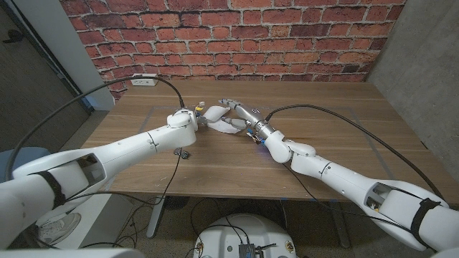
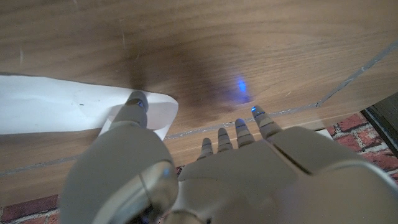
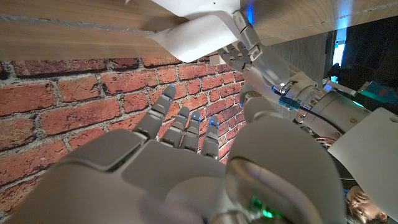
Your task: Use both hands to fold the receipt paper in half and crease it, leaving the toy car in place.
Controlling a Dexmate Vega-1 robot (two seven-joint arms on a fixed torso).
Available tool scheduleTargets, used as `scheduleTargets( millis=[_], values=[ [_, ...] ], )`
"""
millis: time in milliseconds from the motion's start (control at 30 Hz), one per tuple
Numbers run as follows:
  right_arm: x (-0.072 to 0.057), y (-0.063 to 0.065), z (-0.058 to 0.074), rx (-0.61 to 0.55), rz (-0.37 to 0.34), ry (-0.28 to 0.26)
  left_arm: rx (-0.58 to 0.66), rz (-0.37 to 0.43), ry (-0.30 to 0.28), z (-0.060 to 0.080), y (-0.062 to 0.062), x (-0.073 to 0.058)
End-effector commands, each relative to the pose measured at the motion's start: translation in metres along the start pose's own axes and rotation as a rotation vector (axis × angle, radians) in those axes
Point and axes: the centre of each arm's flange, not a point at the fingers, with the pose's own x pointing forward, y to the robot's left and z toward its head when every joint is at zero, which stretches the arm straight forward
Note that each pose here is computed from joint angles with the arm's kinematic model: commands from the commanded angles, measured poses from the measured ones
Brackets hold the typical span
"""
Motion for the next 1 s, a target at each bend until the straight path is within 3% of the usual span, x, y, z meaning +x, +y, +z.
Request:
scheduleTargets(
  millis=[33, 233, 300, 433, 567, 700, 800, 1000],
  values=[
    [0.009, -0.005, 0.002, -0.028, 0.011, 0.000, 0.029, 0.108, 0.035, 0.001, -0.003, 0.003],
    [0.031, -0.001, 0.007, -0.129, 0.095, 0.033, -0.027, 0.155, -0.003, -0.005, -0.004, -0.001],
    [0.042, 0.006, 0.009, -0.179, 0.145, 0.048, -0.052, 0.153, -0.011, -0.007, -0.004, -0.002],
    [0.054, 0.016, 0.010, -0.220, 0.174, 0.046, -0.065, 0.167, -0.012, -0.009, -0.005, -0.004],
    [0.060, 0.018, 0.006, -0.273, 0.139, 0.038, -0.081, 0.158, -0.009, -0.012, -0.008, -0.004],
    [0.066, 0.015, -0.003, -0.299, 0.091, 0.077, -0.076, 0.153, -0.005, -0.013, -0.010, -0.005],
    [0.067, 0.010, -0.009, -0.304, 0.015, 0.105, -0.060, 0.143, 0.004, -0.012, -0.011, -0.005],
    [0.067, 0.004, -0.014, -0.341, -0.057, 0.148, -0.037, 0.139, 0.009, -0.010, -0.013, -0.004]
  ],
)
